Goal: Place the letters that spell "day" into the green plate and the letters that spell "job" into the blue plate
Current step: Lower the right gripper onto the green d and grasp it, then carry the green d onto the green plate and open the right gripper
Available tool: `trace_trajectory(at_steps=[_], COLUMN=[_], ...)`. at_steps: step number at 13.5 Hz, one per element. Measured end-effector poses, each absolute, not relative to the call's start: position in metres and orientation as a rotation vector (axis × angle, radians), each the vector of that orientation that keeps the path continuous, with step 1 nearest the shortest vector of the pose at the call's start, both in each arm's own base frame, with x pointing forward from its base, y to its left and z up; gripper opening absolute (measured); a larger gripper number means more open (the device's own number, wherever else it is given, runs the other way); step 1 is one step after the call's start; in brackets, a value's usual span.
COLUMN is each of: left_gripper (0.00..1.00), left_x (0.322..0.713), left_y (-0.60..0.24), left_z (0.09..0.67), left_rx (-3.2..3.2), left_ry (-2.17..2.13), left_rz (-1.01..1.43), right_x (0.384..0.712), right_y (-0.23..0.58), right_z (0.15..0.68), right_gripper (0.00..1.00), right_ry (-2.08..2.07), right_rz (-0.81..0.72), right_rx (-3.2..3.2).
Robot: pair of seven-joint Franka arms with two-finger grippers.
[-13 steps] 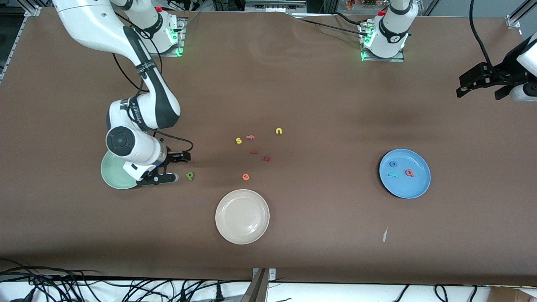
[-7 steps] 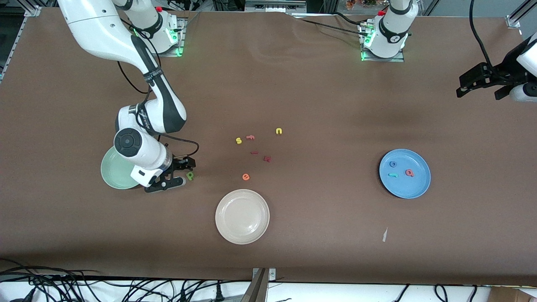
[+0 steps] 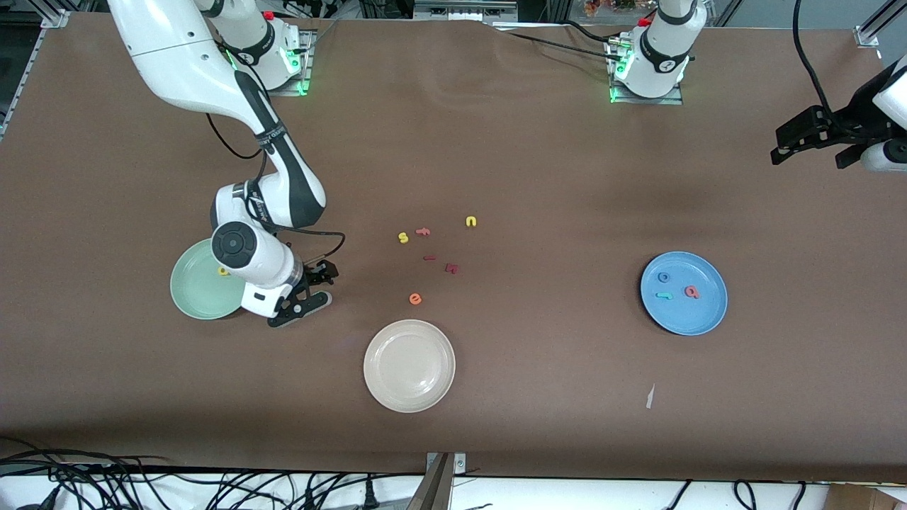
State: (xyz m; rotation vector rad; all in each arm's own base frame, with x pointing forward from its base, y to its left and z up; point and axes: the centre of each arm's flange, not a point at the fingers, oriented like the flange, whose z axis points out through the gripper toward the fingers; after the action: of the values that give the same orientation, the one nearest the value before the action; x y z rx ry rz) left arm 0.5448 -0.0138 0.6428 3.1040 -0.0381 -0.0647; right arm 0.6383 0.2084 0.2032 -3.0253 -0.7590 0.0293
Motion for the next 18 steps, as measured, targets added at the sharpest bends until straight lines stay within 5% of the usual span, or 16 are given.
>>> trace_trajectory(at_steps=[3, 10, 18], left_gripper=[1.00, 1.00, 1.00], left_x=[0.545, 0.545, 0.545], left_y=[-0.014, -0.014, -0.014], left_z=[0.643, 0.643, 0.642], left_rx=[3.104, 3.104, 3.104], left_ry=[-0.038, -0.038, -0.038], left_rz=[-0.065, -0.065, -0.066], right_x=[0.637, 0.637, 0.639], right_y=[0.209, 0.208, 0.207], right_z=[0.194, 0.182, 0.177], right_gripper=[0.96, 0.65, 0.53], right_ry=[-0.831, -0.879, -0.885], right_rz=[0.035, 0.033, 0.005], right_rx=[-3.007, -2.996, -2.998])
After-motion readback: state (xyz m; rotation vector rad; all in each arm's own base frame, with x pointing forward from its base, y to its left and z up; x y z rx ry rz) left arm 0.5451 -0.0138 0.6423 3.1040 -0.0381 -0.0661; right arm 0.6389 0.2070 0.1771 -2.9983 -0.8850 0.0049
